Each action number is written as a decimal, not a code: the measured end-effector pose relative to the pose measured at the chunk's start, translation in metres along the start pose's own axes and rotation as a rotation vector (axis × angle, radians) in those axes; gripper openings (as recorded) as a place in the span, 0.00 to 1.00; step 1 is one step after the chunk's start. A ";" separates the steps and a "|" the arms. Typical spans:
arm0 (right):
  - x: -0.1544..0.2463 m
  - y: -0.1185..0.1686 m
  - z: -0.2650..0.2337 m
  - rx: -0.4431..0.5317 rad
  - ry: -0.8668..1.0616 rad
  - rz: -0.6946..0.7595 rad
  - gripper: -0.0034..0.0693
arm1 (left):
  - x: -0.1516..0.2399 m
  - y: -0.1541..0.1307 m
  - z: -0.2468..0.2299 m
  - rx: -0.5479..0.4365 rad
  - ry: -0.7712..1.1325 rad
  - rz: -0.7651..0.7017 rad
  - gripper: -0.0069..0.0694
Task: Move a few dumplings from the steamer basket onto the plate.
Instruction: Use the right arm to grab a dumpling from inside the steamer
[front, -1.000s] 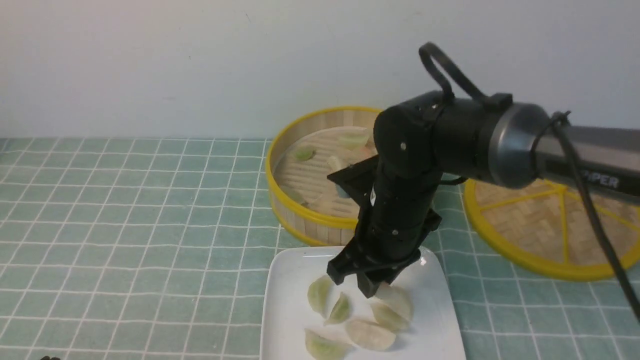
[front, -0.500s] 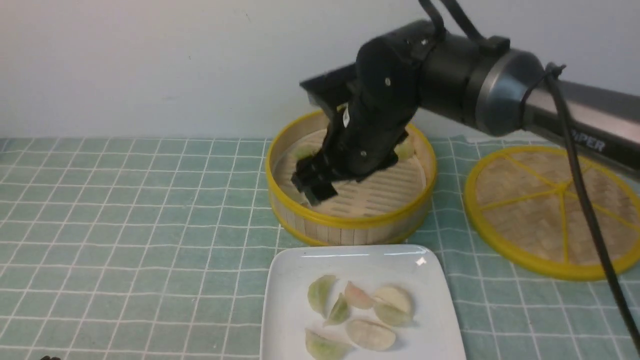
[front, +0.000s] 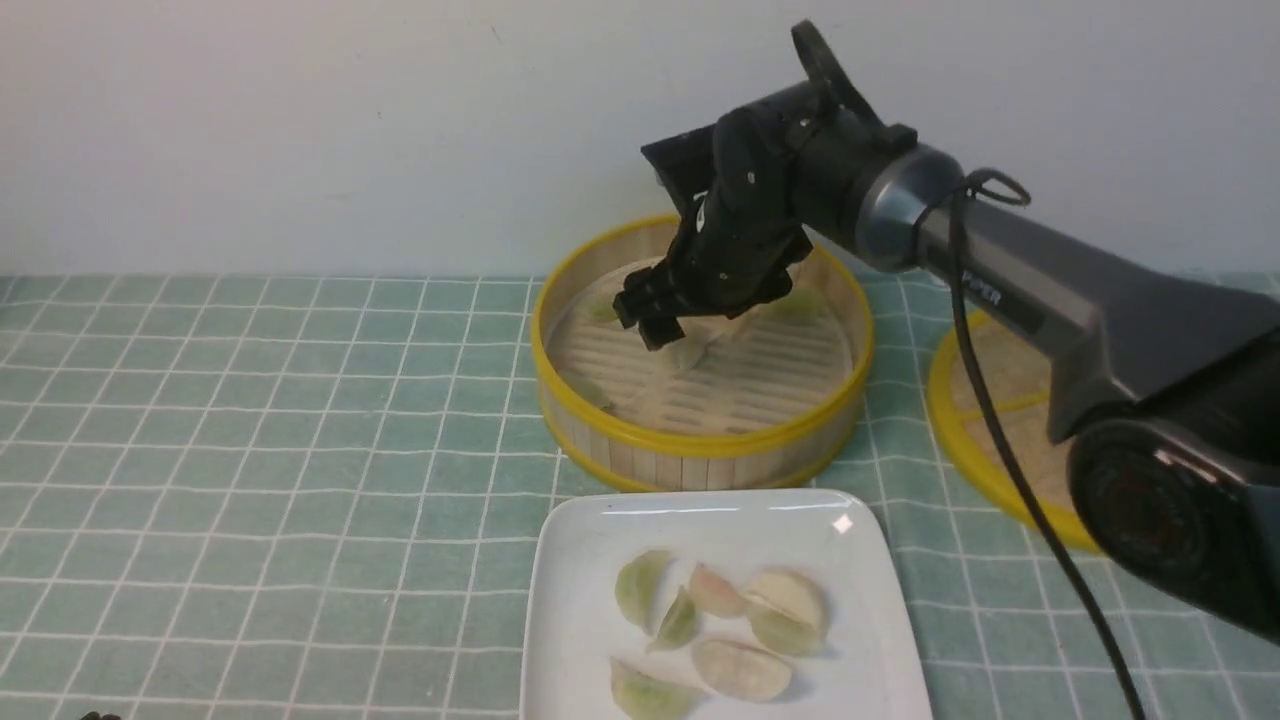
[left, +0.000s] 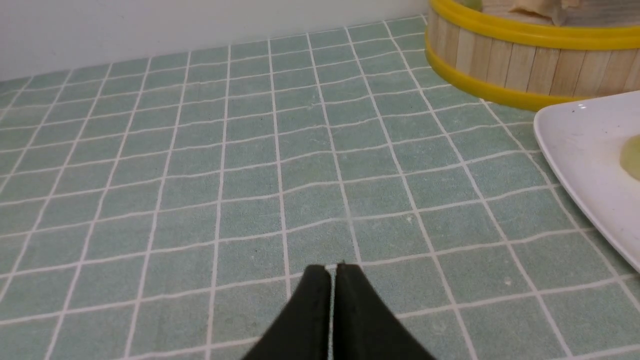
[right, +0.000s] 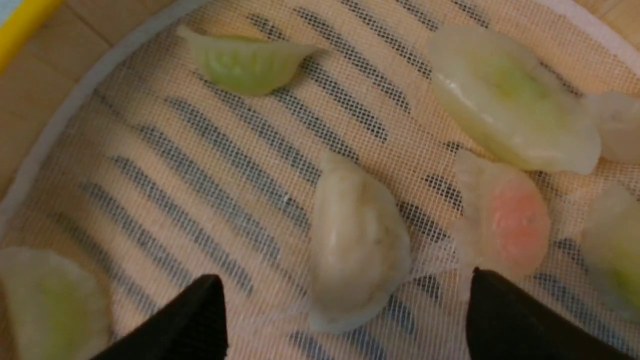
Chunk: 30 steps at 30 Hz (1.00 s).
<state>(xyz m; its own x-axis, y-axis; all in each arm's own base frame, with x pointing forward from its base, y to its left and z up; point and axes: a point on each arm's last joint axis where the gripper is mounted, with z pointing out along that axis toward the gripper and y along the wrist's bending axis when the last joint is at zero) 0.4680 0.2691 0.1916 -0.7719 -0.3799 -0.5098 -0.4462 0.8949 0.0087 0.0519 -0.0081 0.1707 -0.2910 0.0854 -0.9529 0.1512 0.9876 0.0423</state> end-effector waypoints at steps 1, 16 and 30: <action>0.001 0.000 0.008 -0.001 -0.006 -0.001 0.85 | 0.000 0.000 0.000 0.000 0.000 0.000 0.08; -0.005 0.000 -0.006 0.004 0.075 -0.007 0.44 | 0.000 0.000 0.000 0.000 0.000 0.000 0.08; 0.032 0.032 -0.160 -0.164 0.096 -0.049 0.44 | 0.000 0.000 0.000 0.000 0.000 -0.001 0.08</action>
<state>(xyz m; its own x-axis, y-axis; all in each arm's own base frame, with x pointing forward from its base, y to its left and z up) 0.3566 0.2480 0.3130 -0.7832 -0.4500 -0.4291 -0.5464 0.8275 0.1295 0.0519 -0.0081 0.1707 -0.2911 0.0846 -0.9529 0.1512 0.9876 0.0415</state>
